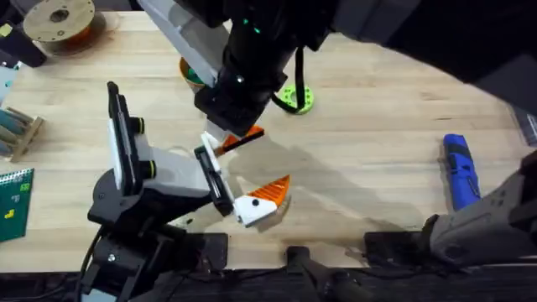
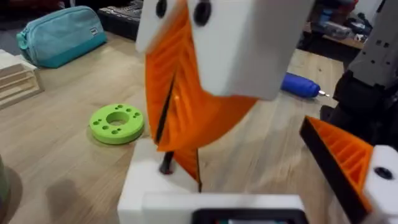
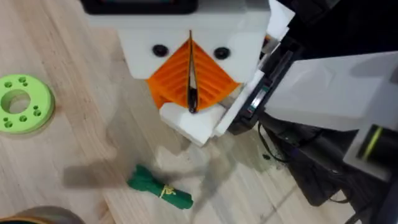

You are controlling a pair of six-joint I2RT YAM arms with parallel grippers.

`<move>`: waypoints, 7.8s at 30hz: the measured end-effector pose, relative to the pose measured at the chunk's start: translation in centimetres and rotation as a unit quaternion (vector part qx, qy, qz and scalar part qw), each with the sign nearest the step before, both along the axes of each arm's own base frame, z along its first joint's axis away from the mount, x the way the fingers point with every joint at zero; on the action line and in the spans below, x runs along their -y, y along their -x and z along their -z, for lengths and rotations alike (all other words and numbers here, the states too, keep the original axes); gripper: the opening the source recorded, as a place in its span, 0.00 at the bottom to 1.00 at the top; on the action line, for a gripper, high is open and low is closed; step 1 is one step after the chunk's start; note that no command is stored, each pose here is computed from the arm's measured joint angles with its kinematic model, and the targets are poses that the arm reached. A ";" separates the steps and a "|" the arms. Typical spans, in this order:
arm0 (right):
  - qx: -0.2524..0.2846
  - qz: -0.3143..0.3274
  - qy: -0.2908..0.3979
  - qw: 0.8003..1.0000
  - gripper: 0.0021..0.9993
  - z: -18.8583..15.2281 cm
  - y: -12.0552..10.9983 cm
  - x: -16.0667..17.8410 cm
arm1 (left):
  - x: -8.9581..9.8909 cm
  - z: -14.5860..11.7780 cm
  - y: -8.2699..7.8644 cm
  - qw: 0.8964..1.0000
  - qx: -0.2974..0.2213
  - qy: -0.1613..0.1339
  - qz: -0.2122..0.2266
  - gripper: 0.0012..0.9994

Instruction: Pick up the gripper from the table and insert it into the empty holder that is missing its gripper. Then pick up a screw, insert it into the mounting hole, and use the screwdriver to tighten it. Finally, clean up the table by picking up the vegetable and placing it into the bucket.

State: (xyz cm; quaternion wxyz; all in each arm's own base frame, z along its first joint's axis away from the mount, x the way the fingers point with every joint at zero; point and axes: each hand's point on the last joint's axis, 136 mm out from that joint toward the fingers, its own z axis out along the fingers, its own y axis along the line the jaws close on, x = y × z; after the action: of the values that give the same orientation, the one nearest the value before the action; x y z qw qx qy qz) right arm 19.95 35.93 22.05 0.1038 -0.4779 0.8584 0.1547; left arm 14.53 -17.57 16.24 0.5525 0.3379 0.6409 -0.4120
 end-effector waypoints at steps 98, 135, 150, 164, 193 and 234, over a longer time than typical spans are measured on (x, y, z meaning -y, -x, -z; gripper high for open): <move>-0.018 0.034 -0.033 0.999 0.00 1.2 -0.6 -0.8 | -0.2 0.1 -0.4 1.000 -0.007 0.001 -0.013 0.99; -0.031 0.036 -0.029 0.998 0.00 1.6 -0.8 -0.8 | -0.2 0.2 -0.4 1.000 -0.023 0.005 -0.013 0.99; -0.028 0.034 -0.031 0.999 0.00 1.4 -0.6 -1.0 | -0.2 0.2 -0.5 1.000 -0.014 0.002 -0.014 0.99; -0.004 0.033 -0.036 0.999 0.00 1.2 -1.0 -1.8 | -0.2 0.2 -0.5 1.000 -0.008 0.000 -0.015 0.99; -0.004 0.033 -0.028 0.999 0.00 0.7 -0.4 -1.1 | 0.0 0.1 -0.1 1.000 0.006 -0.004 -0.001 0.99; 0.041 0.121 -0.165 0.978 0.00 -2.7 -1.8 2.7 | 0.0 0.1 -0.1 1.000 0.005 -0.004 -0.001 0.99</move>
State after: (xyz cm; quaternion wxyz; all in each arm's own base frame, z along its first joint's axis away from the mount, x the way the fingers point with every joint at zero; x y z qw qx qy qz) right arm 21.73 33.26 24.74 0.2347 -0.3529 0.8673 0.2610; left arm 14.60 -17.55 16.17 0.5549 0.3420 0.6398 -0.4071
